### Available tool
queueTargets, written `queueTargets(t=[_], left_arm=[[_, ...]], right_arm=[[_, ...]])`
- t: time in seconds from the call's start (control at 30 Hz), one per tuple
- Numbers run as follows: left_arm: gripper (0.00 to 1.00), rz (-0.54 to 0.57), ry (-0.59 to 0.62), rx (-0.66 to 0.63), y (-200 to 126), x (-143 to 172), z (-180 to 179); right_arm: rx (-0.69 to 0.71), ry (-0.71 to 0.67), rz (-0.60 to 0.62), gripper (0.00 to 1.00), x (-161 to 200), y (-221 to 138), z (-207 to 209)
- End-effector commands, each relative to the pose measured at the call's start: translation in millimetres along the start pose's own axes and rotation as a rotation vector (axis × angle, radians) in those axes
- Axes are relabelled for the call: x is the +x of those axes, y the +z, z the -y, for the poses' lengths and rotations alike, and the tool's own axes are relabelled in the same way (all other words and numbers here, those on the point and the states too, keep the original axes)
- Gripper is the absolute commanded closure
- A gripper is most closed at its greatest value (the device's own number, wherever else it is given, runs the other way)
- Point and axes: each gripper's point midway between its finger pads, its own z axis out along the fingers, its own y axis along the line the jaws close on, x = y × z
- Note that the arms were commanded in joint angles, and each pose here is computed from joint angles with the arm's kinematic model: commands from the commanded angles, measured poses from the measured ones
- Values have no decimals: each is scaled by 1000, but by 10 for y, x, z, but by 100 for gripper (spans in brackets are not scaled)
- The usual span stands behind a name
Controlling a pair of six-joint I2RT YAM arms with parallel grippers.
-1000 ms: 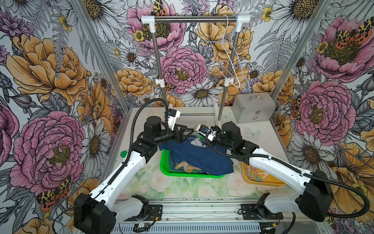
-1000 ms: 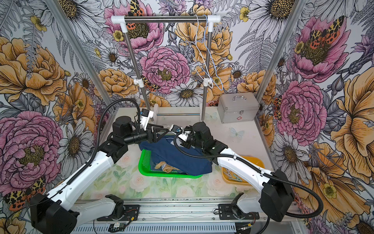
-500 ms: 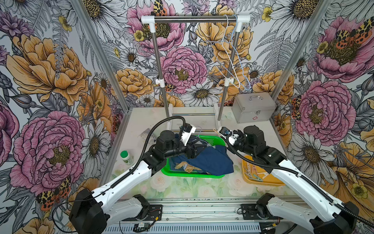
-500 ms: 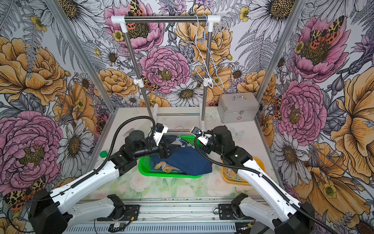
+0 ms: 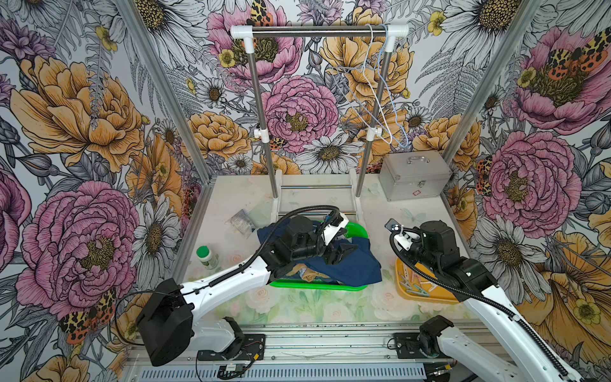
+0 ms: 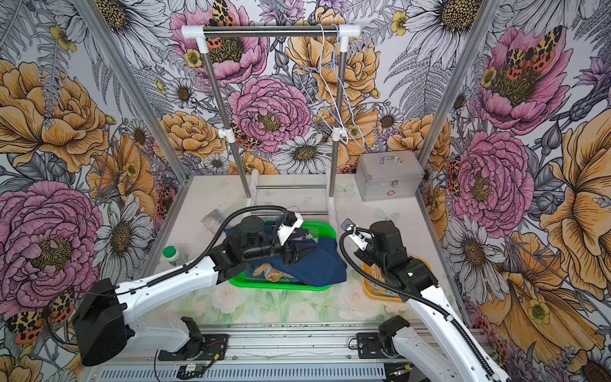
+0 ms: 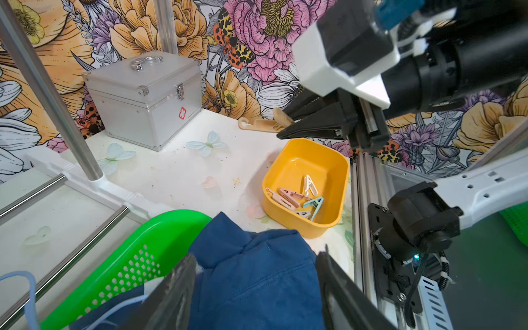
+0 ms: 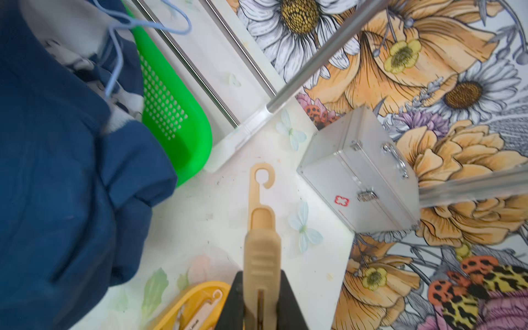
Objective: Remove the clothespins securing t-shirts to the hanger
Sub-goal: Place the clothespin in the storage box.
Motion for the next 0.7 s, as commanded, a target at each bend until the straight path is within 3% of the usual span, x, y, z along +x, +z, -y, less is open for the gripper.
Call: queueTargets(t=[0.0, 0.27, 0.67], left_arm=[[32, 60, 86, 45, 127, -251, 138], [31, -6, 95, 99, 443, 8, 256], [31, -30, 86, 156, 660, 109, 358]], right_arm=[[50, 0, -131, 96, 386, -26, 70], [92, 50, -288, 97, 984, -34, 59], [-183, 22, -478, 97, 1583, 174, -534]])
